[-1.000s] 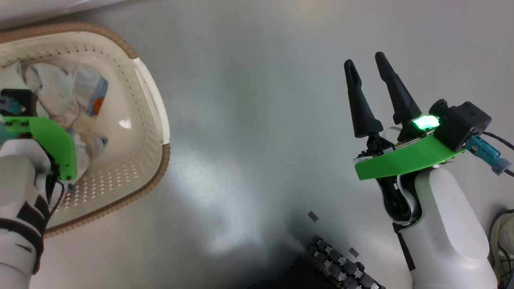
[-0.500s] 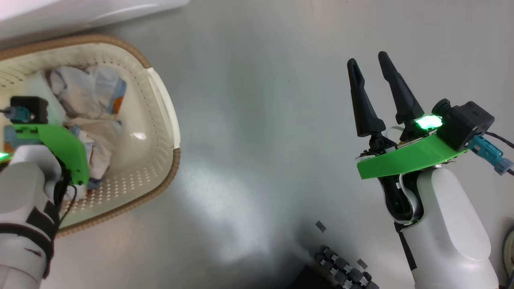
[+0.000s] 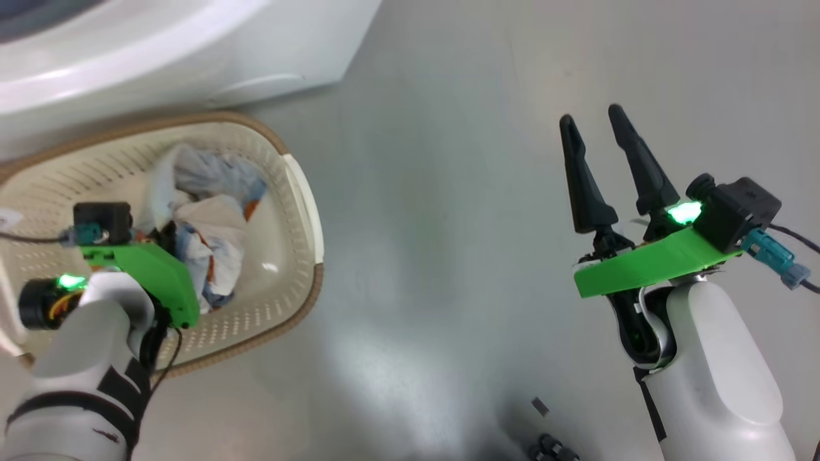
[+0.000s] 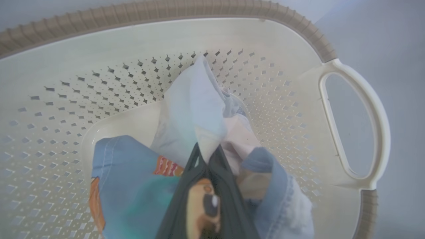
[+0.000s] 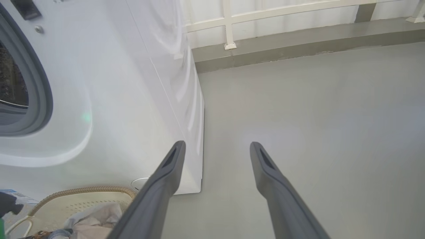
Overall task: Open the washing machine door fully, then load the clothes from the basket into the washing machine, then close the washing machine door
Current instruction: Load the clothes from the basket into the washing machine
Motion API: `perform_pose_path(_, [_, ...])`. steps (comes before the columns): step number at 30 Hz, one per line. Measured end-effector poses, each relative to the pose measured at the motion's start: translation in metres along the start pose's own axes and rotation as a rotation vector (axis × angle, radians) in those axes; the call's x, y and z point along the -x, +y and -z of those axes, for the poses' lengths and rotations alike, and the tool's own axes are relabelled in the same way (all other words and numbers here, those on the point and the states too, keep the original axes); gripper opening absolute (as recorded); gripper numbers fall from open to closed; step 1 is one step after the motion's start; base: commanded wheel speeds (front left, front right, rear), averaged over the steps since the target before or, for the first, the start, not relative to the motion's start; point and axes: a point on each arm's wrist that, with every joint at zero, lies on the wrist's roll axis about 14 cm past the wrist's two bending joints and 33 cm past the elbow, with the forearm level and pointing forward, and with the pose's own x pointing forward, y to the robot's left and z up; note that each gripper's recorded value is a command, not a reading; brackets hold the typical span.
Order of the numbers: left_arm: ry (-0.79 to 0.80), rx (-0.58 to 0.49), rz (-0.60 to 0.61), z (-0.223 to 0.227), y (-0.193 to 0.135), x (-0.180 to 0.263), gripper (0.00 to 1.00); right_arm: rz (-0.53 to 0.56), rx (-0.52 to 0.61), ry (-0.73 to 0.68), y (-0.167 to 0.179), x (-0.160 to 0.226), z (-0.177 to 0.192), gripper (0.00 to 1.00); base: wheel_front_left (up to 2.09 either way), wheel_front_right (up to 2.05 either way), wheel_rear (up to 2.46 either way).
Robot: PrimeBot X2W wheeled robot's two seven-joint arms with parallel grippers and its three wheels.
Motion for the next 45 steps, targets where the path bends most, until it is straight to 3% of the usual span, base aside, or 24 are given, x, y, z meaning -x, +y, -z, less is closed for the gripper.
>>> perform_pose_path(24, [-0.418, 0.094, 0.044, -0.088, -0.039, 0.128, 0.0, -0.07, -0.018, -0.085, 0.023, 0.05, -0.05, 1.0, 0.0, 0.0, 0.0])
perform_pose_path(39, [-0.768, 0.08, -0.026, -0.137, -0.045, 0.244, 0.0, -0.15, -0.024, -0.157, 0.045, 0.082, -0.08, 1.0, 0.0, 0.0, 0.0])
perform_pose_path(45, [-0.851, 0.092, -0.065, -0.137, -0.042, 0.276, 0.0, -0.176, -0.017, -0.174, 0.051, 0.087, -0.086, 1.0, 0.0, 0.0, 0.0])
